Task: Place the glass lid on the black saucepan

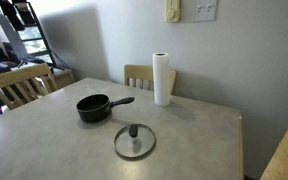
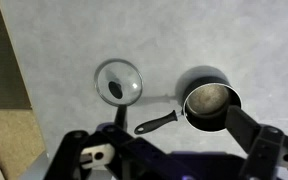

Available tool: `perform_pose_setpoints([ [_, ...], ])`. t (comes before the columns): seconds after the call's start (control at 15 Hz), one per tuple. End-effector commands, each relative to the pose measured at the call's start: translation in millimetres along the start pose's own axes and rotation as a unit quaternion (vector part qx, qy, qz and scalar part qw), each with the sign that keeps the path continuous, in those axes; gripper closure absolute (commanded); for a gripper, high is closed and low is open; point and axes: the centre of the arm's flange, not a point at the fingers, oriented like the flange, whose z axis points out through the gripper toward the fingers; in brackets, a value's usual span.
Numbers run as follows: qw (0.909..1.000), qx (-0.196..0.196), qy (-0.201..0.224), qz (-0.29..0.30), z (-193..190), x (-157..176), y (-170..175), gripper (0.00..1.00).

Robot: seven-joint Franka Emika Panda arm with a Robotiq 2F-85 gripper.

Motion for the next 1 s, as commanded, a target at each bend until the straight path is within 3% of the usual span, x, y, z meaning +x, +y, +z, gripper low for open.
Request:
perform_pose_setpoints([
  [0.0, 1.0000, 0.000, 0.000, 0.000, 0, 0, 0, 0.00],
  [0.47, 0.9999, -0.001, 0.012, 0.011, 6, 2, 10, 0.00],
  [0.93, 0.9956, 0.034, 0.049, 0.073, 33, 16, 77, 0.00],
])
